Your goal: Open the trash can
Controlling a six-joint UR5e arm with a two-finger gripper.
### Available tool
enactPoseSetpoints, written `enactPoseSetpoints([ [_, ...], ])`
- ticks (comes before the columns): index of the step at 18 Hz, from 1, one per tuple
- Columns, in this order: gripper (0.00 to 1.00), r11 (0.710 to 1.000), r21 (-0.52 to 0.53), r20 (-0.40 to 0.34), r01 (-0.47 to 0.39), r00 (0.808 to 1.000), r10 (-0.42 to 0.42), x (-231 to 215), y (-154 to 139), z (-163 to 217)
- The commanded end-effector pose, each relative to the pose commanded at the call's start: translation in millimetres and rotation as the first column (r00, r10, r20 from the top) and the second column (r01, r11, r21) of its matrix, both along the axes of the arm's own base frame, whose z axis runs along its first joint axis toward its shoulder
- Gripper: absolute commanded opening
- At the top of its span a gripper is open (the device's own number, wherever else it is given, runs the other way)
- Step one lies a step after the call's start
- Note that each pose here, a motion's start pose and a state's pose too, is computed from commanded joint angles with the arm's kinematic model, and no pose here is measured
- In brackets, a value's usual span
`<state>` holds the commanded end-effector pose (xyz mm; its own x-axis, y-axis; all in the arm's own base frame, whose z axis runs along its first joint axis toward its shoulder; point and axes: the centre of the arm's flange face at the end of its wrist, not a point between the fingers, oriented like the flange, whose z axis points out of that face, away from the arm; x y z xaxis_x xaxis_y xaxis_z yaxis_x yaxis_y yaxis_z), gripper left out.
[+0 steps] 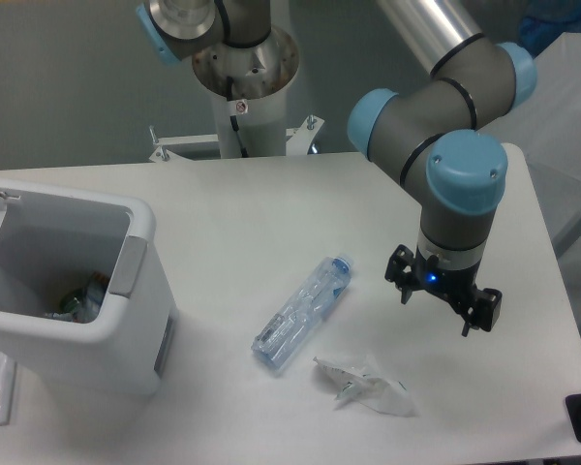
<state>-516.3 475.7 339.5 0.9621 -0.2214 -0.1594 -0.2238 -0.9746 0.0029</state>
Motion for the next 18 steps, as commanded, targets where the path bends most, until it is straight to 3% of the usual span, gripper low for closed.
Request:
enactPoseSetpoints([
  [18, 1.00, 1.000, -0.002, -0.001, 0.000, 1.000, 0.000, 3.0, 2.7, -3.2],
])
